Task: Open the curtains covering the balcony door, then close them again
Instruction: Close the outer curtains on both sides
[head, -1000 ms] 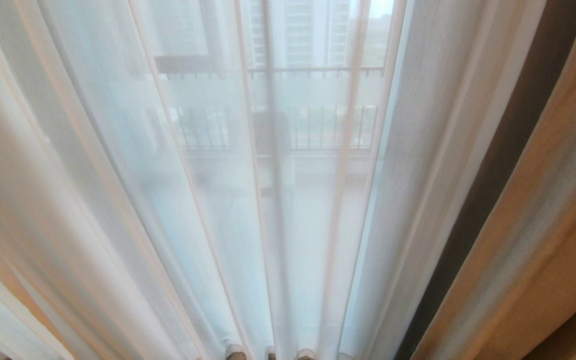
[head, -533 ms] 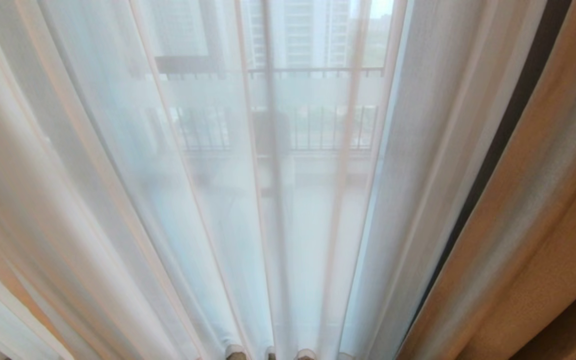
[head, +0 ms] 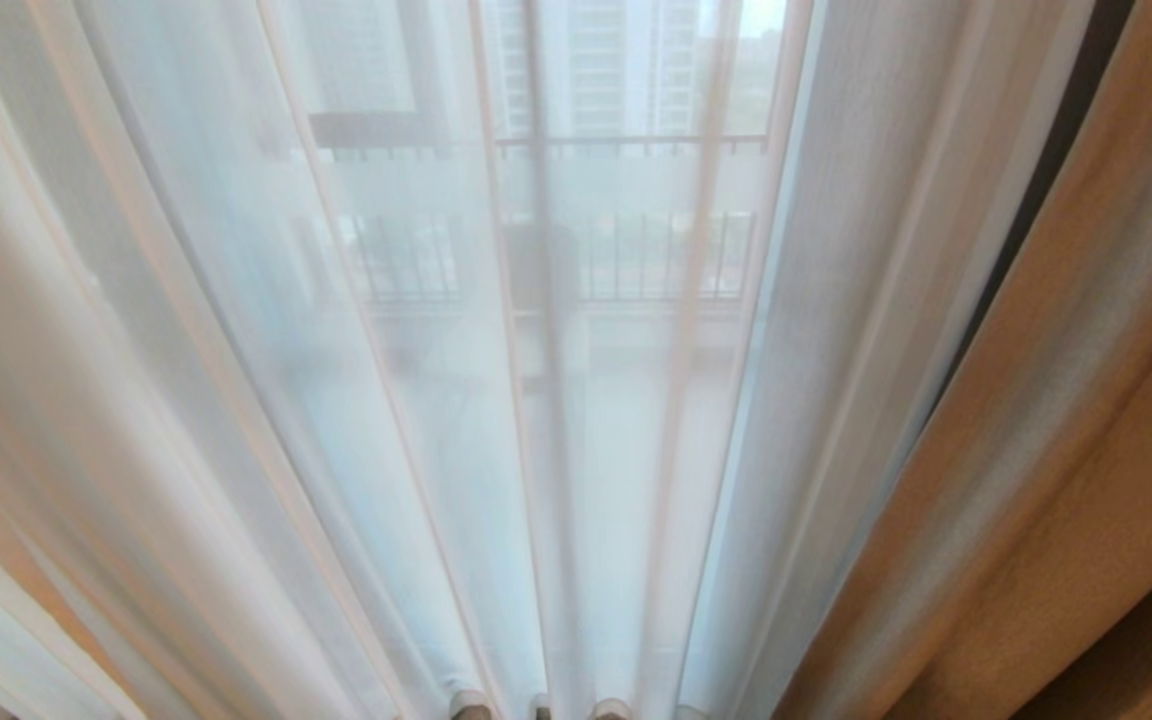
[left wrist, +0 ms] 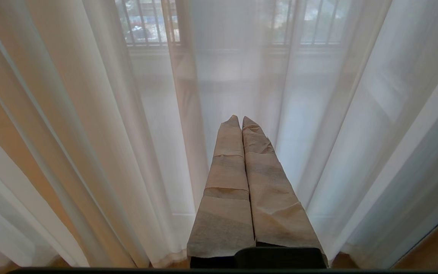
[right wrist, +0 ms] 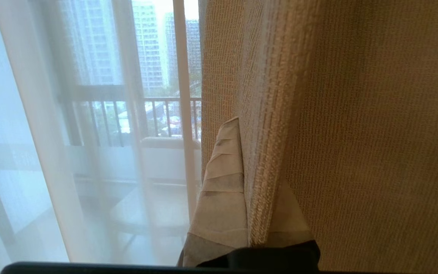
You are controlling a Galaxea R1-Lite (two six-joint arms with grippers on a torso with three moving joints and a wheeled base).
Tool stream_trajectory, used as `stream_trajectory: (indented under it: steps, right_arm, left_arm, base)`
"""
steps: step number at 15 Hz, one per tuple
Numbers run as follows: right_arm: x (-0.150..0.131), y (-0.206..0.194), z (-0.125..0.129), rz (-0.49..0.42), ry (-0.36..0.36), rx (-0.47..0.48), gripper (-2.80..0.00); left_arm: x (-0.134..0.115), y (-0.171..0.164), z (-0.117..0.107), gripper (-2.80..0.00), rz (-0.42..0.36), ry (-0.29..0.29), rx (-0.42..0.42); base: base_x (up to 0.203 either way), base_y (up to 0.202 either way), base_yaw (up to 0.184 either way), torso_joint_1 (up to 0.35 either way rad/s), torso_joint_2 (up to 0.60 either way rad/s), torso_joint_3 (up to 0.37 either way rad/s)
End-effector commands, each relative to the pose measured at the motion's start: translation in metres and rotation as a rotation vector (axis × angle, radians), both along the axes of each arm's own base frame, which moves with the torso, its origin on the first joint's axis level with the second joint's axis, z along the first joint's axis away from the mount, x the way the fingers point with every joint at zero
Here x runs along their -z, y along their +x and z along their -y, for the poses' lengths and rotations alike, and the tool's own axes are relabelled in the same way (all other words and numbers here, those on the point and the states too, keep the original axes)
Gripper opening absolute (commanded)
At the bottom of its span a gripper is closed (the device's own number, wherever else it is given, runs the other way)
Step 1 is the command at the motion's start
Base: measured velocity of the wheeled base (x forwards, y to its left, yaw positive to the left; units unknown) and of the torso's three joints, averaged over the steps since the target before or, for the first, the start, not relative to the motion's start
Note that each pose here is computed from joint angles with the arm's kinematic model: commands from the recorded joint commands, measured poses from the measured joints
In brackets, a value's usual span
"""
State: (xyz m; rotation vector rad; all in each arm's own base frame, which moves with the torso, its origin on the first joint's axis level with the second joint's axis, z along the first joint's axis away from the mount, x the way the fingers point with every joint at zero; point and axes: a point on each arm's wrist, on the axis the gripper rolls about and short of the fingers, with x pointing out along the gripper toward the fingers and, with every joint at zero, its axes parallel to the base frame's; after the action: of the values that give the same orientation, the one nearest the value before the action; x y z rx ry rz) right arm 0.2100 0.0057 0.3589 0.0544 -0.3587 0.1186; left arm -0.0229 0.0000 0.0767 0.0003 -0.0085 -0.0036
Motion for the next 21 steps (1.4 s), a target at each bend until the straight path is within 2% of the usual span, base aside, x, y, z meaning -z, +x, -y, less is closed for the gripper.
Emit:
stream_trajectory:
  steps: [1,10,21]
  right_arm:
    - [0.0015,0.0026,-0.0002,-0.006,0.000,-0.002,-2.80]
    - [0.0008,0.0029,-0.0003,-0.004,0.000,-0.002,-2.80]
    - [0.0003,0.0015,-0.0005,-0.001,0.000,-0.003,-2.80]
  left_arm:
    - [0.0000,0.0000,0.0000,-2.80,0.001,0.000,-0.001]
    - [0.0000,0.0000,0.0000,-2.80,0.001,0.001,-0.001]
    - [0.0002,0.0000,0.0000,-2.80,-0.001,0.001,-0.001]
  base:
    - [0.000,0.000,0.000,0.000,0.00,0.000]
    - [0.000,0.156,-0.003,0.001,0.00,0.001]
    - [0.000,0.191,-0.001,0.004,0.00,0.003]
